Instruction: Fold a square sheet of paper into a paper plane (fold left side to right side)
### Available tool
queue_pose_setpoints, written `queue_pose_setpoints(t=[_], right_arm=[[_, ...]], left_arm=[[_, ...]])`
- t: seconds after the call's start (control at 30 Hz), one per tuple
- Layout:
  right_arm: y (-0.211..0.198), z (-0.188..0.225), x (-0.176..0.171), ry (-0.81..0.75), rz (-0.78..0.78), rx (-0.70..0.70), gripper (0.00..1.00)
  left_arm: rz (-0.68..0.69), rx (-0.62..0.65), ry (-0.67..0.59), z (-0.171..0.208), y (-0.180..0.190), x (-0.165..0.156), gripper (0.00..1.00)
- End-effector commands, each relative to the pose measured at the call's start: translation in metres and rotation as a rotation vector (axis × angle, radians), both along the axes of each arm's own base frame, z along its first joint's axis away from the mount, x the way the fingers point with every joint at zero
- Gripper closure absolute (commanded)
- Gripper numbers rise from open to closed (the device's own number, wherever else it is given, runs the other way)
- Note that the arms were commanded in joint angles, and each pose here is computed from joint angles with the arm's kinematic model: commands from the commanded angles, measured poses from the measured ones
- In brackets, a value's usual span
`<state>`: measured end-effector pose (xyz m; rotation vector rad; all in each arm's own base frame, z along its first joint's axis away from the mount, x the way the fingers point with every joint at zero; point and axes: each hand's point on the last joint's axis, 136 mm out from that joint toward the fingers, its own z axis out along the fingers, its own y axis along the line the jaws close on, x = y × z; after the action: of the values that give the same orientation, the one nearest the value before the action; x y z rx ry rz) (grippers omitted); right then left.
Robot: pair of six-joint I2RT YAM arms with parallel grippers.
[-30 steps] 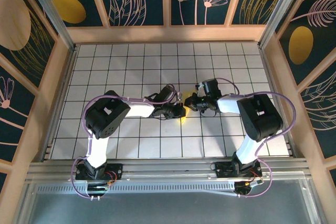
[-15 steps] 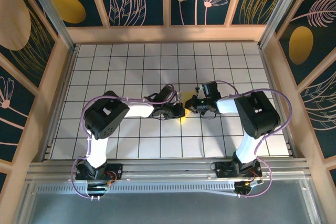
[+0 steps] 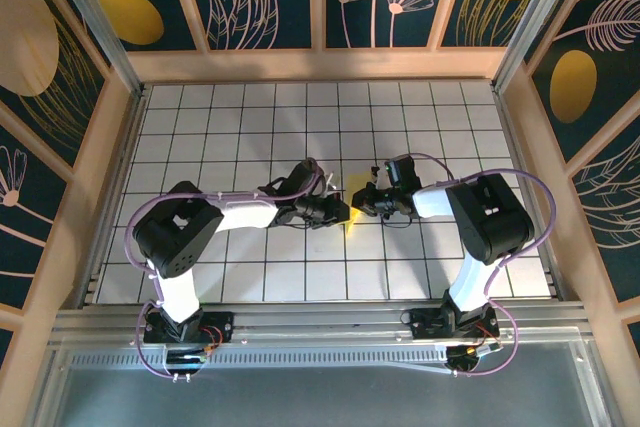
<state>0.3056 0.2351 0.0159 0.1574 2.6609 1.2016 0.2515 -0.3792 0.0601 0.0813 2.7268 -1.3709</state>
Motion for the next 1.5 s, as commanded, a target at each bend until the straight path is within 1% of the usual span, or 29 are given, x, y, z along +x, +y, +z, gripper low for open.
queue_pose_setpoints(t=[0.0,0.47,1.03,1.47], right_arm=[[-0.021,-0.049,-0.029,0.136,-0.011,-0.141,1.00],[-0.024,-0.053,-0.031,0.149,-0.011,-0.165,1.00],[-0.028,-0.057,-0.033,0.157,-0.010,-0.192,1.00],[-0.028,-0.056,-0.033,0.155,-0.006,-0.198,1.00]], left_arm=[[-0.024,-0.050,0.047,-0.001,-0.007,-0.006,0.97],[-0.052,-0.040,0.080,-0.016,-0.013,-0.007,0.97],[-0.047,0.039,0.099,-0.040,-0.004,-0.010,0.97],[-0.042,0.055,0.100,-0.044,0.000,-0.012,0.97]])
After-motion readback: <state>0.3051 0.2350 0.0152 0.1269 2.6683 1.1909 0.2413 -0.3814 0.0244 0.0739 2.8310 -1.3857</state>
